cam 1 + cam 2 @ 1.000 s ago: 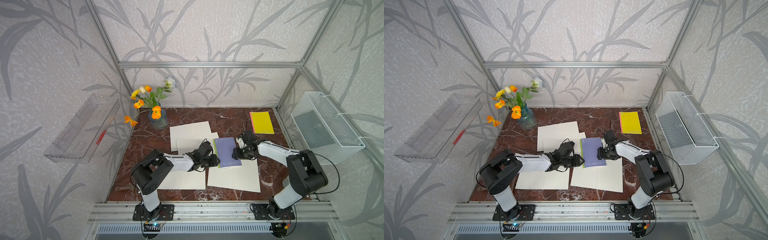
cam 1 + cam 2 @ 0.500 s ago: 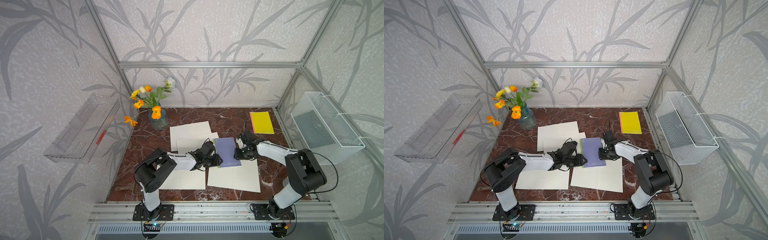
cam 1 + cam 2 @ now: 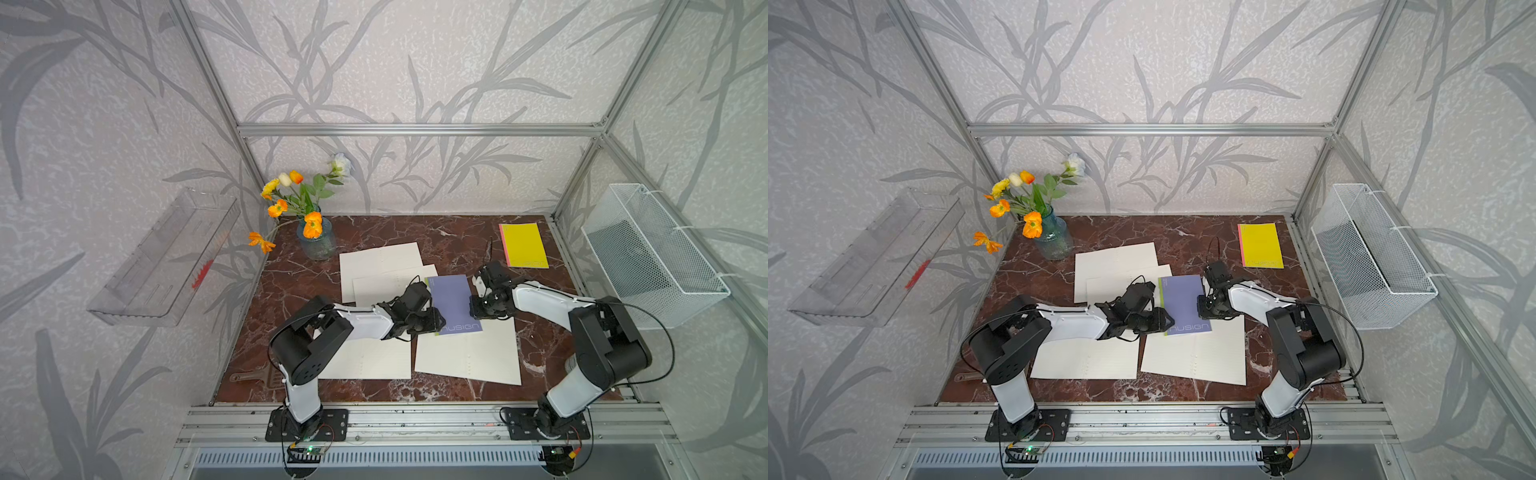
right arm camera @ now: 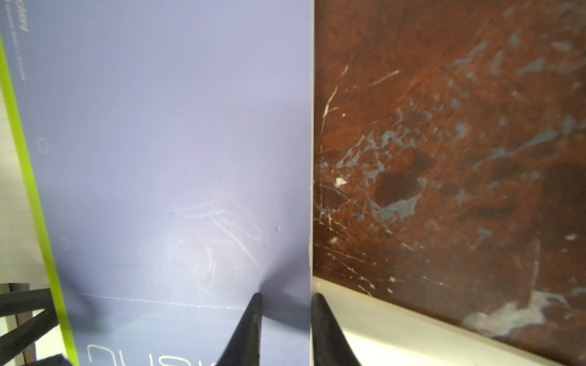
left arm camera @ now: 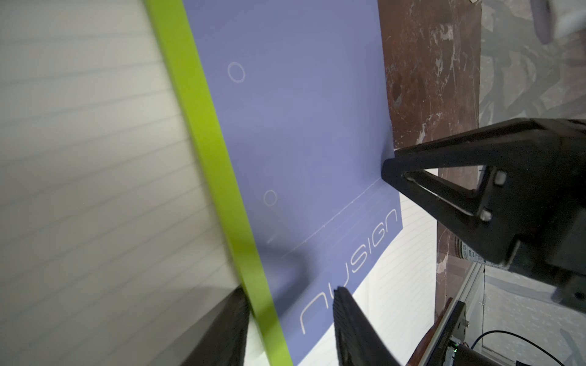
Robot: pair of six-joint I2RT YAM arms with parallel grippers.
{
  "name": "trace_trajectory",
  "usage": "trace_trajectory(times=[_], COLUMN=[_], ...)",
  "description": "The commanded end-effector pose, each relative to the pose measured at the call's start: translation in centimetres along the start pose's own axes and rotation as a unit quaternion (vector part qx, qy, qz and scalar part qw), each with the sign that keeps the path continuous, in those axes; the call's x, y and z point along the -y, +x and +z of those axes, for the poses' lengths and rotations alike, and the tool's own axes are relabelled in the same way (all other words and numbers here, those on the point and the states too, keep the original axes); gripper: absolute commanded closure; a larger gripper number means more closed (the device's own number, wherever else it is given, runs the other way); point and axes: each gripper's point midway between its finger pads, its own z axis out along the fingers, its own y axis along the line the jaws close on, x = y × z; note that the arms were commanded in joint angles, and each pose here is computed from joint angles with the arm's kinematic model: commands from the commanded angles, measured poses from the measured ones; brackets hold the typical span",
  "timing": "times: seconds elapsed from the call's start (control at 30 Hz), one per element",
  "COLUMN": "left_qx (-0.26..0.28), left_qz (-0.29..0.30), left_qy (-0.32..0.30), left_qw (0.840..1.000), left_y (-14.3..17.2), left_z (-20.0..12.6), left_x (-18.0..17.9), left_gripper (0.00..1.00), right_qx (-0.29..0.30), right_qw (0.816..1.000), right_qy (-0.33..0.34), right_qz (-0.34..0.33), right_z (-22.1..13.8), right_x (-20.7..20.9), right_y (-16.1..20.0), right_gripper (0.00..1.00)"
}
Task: Close the notebook
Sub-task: Pick up the notebook from the center of the board.
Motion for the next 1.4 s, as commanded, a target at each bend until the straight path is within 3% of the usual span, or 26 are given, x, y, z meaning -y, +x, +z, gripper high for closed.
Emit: trace_trajectory(times=[0.0,0.53,0.83,0.93,1.37], left_qx=[0.018,0.040,0.038,0.037,0.037], left_qz=[0.023,0.045,0.049,0.053,0.061], left_qy=[0.022,0.048,0.055,0.061,0.069], left_qw=[0.999,0.997,0.997,0.996,0.995], left_y=[-1.3,-2.4,-2.6,-2.6,-3.1], left_z=[-1.2,-2.9,-2.9,-2.9,-3.1], left_x=[2.4,4.5,4.9,5.3,6.2], left_gripper=[0.56,0.59,0.69,0.79,0.89], right_qx=[-0.010,-0.011,-0.013,-0.014,-0.013], right_qw=[1.000,1.000,1.000,1.000,1.000], right_qy=[-0.001,-0.001,-0.003,-0.004,-0.013], right_qz=[-0.003,-0.002,-0.002,-0.002,-0.004], right_z=[0.4,0.5,0.5,0.5,0.5], right_x=[-0.4,-0.4,-0.5,-0.6,-0.9], right_y=[0.2,0.3,0.3,0.4,0.3], right_gripper=[0.73,0.71,0.71,0.70,0.70])
